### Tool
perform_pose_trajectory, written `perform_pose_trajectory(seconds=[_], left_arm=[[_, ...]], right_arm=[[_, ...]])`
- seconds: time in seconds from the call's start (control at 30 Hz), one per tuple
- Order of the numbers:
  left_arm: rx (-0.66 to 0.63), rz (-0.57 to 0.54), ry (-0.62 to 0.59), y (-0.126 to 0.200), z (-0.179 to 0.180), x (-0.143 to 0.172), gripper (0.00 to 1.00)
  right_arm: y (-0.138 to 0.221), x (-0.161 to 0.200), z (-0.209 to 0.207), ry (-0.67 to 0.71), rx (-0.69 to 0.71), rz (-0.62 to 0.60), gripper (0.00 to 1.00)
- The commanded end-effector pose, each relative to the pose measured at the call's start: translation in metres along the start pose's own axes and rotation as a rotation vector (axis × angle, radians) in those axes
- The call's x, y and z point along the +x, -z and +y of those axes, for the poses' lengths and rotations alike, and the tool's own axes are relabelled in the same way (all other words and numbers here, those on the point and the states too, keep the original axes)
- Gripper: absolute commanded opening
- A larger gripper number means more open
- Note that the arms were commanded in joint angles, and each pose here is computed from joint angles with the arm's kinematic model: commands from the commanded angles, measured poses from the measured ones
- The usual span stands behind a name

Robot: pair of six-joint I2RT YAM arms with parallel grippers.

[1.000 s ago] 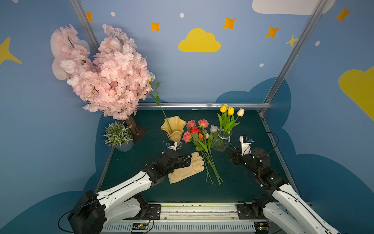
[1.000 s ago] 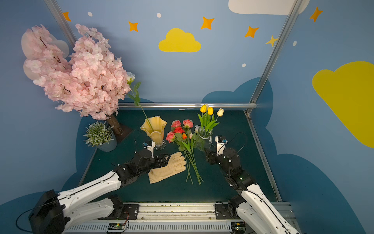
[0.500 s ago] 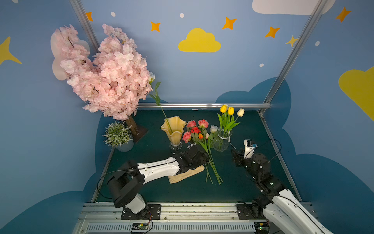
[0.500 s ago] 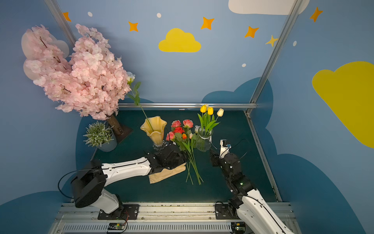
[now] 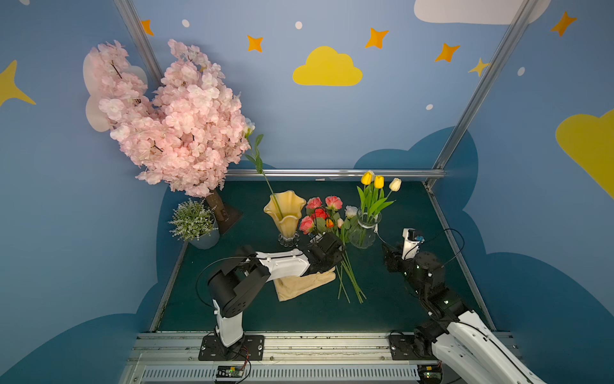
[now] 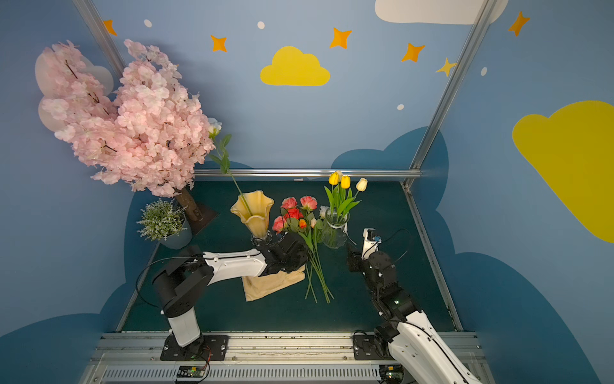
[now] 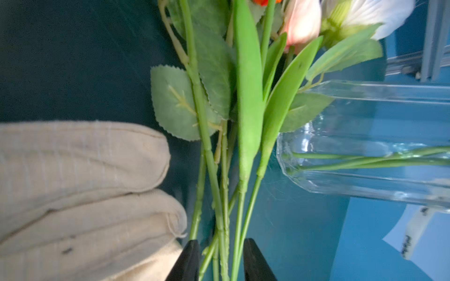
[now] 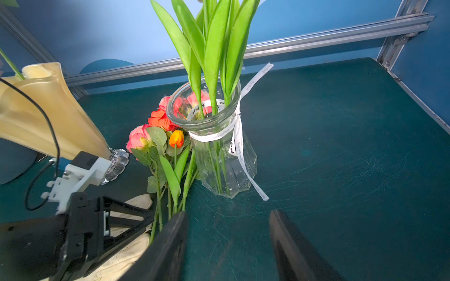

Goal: Arrange the flowers in different vases according to their variety
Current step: Pick up the flower at the center of the board.

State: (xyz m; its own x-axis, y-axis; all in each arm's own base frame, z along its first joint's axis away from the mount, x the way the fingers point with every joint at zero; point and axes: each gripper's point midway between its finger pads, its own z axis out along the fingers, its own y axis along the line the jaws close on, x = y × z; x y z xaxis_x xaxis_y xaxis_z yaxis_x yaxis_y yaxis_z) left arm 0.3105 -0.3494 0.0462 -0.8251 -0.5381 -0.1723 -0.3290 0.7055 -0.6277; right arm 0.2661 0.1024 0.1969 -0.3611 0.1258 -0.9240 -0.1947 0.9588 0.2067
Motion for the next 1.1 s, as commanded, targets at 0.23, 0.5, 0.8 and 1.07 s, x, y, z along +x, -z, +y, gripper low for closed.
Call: perform_pose_trajectory(seconds=[0.23,0.5,0.8,1.07], left_arm=[[0.032,0.039,0.050,-0.018,-0.012,-0.004,0.29],[-0.003,0.014,0.056,-0.018,-0.004,-0.013,0.25],[-0.036,-0.021,0.034,-0.016,0.000,-0.033,0.26],[-0.048,-0.005,0.018,-0.026,-0.004,-0.039,0.25]], right_arm=[[0.001,-0.007,-0.001,-0.014,0.005,-0.034,0.59],[0.000,-0.006,0.000,-0.014,0.003,-0.033,0.58],[0.001,-0.007,0.001,-0.018,-0.004,-0.035,0.58],[0.001,-0.007,0.000,-0.020,-0.004,-0.036,0.57]])
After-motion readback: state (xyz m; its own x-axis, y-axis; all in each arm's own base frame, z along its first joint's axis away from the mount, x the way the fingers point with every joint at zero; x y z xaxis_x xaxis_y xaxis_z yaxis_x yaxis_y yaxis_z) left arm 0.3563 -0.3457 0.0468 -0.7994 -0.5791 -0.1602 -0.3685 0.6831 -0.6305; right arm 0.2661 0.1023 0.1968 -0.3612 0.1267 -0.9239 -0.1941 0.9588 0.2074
